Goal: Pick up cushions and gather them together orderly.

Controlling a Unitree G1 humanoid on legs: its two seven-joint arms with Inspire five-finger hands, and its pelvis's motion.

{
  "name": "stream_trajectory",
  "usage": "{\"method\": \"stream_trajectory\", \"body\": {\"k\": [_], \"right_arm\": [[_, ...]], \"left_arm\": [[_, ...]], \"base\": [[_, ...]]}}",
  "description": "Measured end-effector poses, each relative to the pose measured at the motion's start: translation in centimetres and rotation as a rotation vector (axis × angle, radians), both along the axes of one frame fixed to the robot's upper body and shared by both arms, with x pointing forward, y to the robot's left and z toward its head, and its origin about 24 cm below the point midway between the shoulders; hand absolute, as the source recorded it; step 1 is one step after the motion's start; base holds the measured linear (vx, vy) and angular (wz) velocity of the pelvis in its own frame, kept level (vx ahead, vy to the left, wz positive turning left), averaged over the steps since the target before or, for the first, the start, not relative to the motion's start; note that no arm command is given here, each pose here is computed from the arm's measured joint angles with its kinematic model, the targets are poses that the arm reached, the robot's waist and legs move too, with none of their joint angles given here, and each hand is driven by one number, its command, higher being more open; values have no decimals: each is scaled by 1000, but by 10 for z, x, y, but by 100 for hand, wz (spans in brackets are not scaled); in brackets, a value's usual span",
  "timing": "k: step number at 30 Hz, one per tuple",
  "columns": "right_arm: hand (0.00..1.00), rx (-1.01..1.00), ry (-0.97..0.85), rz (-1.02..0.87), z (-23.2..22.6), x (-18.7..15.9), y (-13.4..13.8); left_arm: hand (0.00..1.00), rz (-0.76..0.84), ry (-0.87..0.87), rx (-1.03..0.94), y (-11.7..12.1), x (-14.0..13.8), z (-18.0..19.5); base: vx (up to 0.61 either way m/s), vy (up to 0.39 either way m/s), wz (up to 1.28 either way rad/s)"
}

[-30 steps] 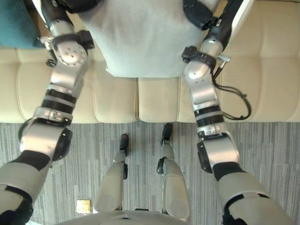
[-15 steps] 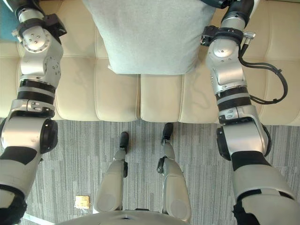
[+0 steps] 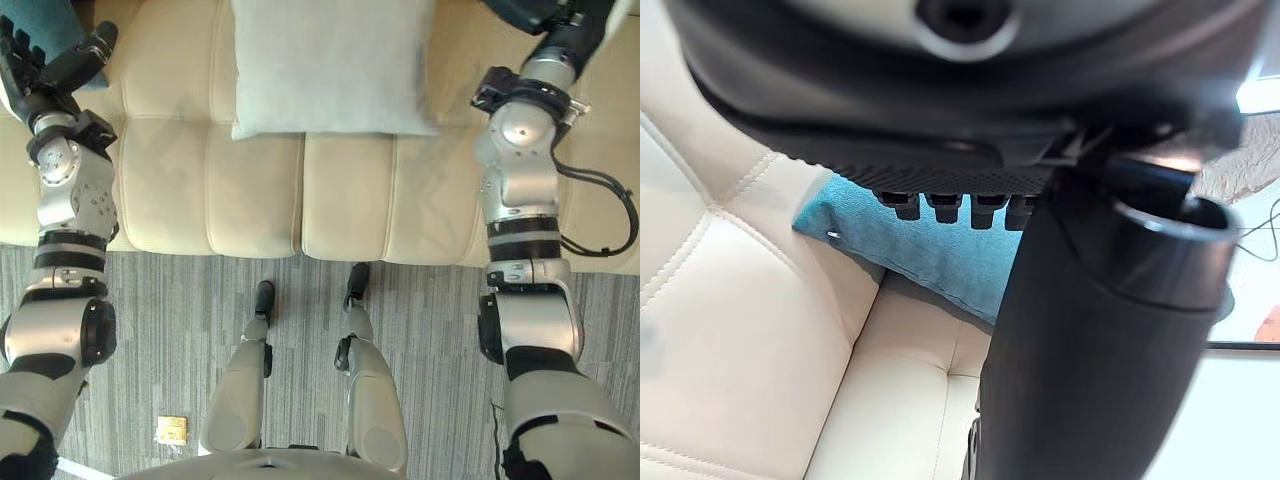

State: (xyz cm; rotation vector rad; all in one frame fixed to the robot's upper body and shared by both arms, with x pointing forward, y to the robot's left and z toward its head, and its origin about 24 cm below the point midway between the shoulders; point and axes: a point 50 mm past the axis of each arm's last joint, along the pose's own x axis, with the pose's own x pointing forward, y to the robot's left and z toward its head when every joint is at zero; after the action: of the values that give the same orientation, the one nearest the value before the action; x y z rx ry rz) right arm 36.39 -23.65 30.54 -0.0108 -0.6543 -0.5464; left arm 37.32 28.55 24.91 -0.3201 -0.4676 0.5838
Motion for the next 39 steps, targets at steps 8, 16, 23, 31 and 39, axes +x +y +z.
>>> {"method": "stream_trajectory", "body": {"k": [8, 16, 23, 31, 39], "right_arm": [[100, 251, -204, -37, -8, -35, -37], [100, 351, 4, 3, -128, -62, -37], [100, 505, 480, -14, -282, -136, -14], [100, 487, 995, 20, -383, -206, 16], [100, 467, 1456, 64, -444, -263, 46]], "left_arm": [[100, -56, -48, 19, -10, -15, -22], [100, -185, 198, -96, -56, -52, -152], [100, -295, 624, -214, -99, -138, -280], [100, -308, 1065, -228, -96, -218, -365], [100, -349, 1325, -170, -97, -260, -395]], "base": [[46, 6, 1], [22, 7, 0], [43, 36, -8], [39, 68, -11], [24, 38, -15]]}}
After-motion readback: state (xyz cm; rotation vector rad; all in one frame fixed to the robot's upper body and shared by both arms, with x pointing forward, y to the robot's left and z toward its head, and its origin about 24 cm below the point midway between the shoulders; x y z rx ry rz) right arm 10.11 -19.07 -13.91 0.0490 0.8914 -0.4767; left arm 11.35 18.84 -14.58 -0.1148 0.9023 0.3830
